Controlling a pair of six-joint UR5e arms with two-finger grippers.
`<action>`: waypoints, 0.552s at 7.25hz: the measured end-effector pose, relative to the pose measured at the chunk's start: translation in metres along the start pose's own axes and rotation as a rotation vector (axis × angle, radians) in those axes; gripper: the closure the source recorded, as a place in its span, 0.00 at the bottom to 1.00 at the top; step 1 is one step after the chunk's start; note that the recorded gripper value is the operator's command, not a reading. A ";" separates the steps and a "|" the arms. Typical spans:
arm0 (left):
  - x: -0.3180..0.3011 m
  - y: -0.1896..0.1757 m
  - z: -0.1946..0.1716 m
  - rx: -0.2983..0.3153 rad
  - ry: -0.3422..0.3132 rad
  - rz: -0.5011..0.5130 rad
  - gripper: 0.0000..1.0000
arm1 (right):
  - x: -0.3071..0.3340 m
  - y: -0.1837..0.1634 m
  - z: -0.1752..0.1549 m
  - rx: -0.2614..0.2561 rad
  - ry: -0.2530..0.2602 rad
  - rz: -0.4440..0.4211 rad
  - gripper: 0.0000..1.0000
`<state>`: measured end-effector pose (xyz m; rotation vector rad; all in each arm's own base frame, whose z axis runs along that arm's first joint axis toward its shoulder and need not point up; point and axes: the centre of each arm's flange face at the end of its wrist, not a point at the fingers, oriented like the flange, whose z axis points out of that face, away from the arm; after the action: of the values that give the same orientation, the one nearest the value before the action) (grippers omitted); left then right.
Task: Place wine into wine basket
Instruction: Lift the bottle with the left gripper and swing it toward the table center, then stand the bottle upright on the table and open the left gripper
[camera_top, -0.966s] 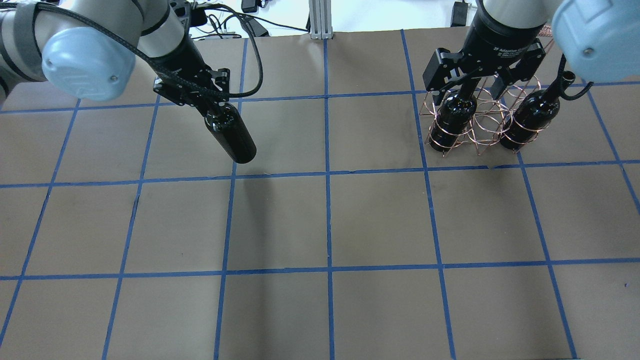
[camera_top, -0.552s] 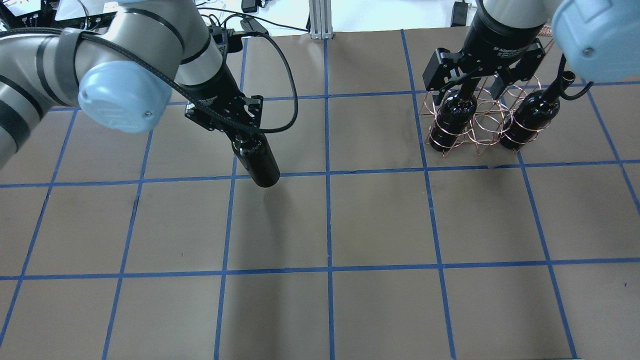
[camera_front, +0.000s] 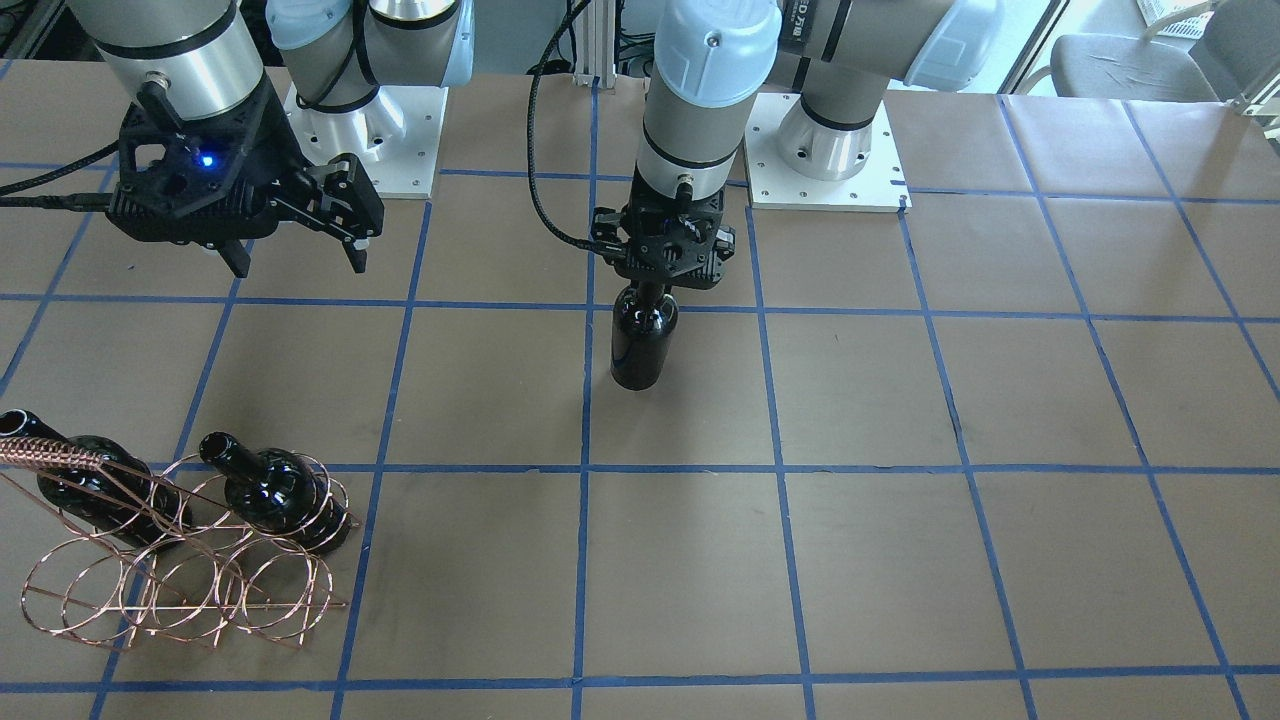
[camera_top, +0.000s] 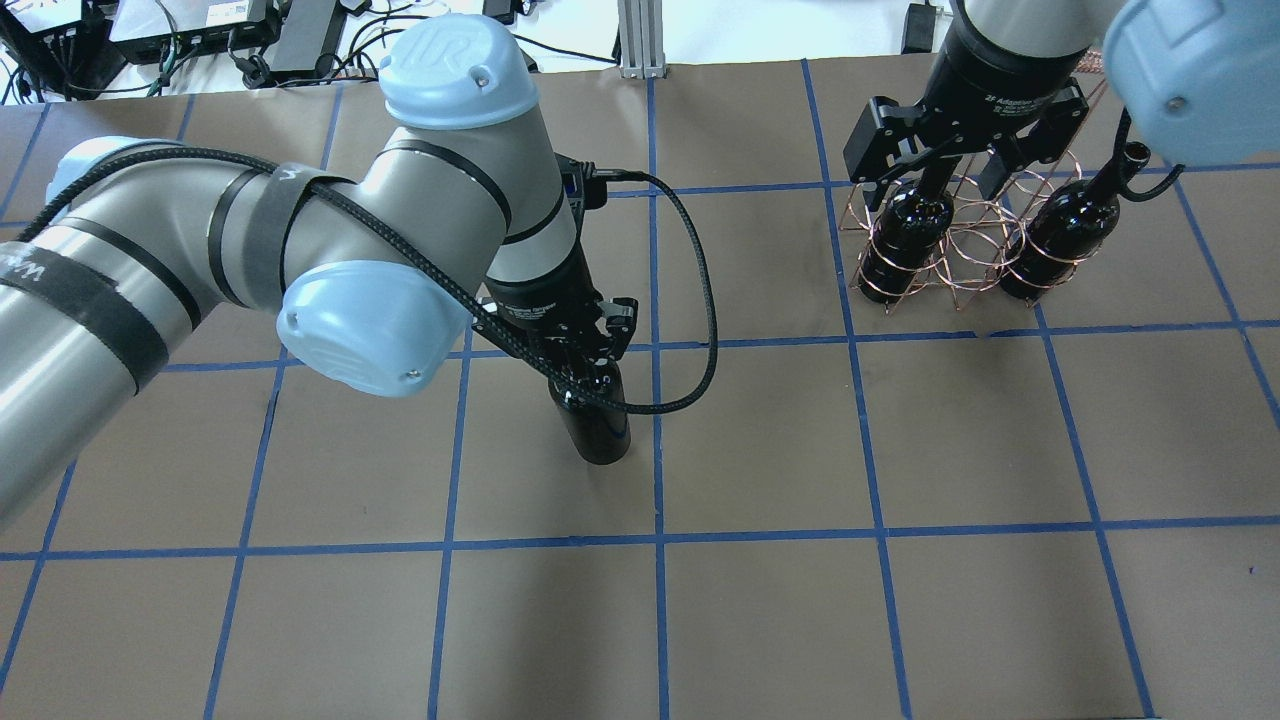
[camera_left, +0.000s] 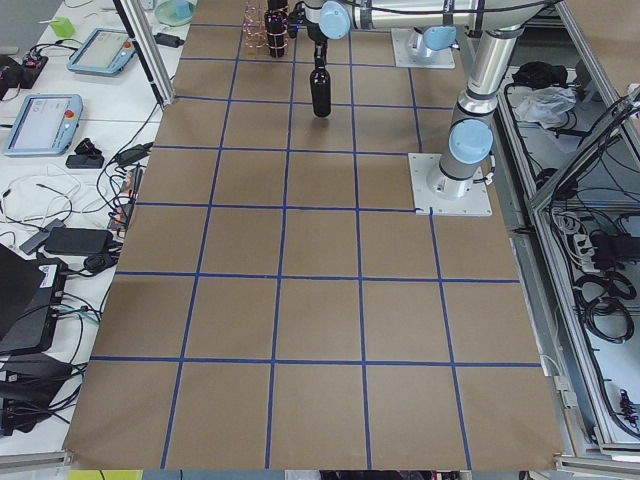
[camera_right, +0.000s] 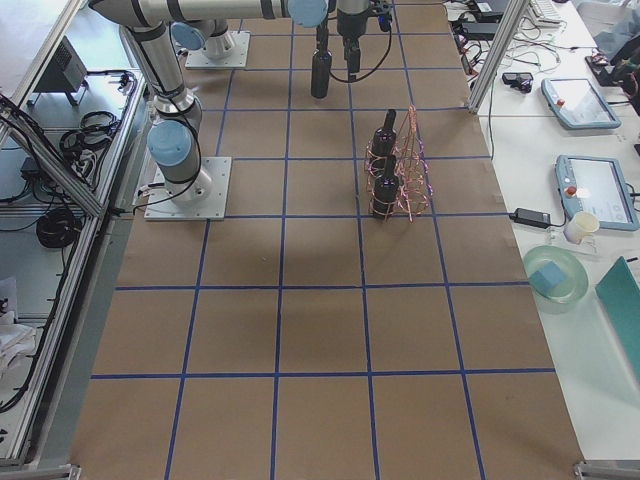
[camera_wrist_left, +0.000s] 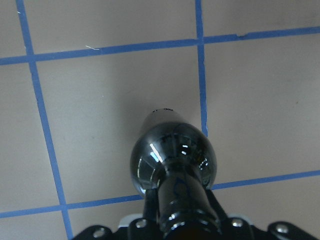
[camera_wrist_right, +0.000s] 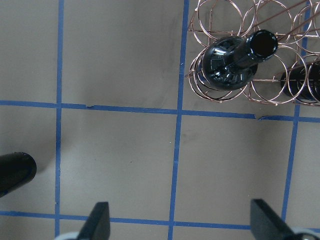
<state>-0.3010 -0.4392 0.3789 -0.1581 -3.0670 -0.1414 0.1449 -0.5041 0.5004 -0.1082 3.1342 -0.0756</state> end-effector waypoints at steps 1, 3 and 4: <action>0.004 0.006 0.005 -0.010 -0.002 0.008 1.00 | 0.000 0.000 0.000 0.000 0.001 0.000 0.00; 0.007 0.011 0.010 -0.020 -0.003 0.013 1.00 | 0.000 0.000 0.000 0.000 0.002 0.000 0.00; 0.009 0.012 0.011 -0.021 -0.003 0.018 1.00 | 0.001 0.000 0.000 0.000 0.004 0.001 0.00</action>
<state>-0.3089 -0.4253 0.3699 -0.1872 -3.0675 -0.1729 0.1442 -0.5042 0.5004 -0.1071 3.1378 -0.0757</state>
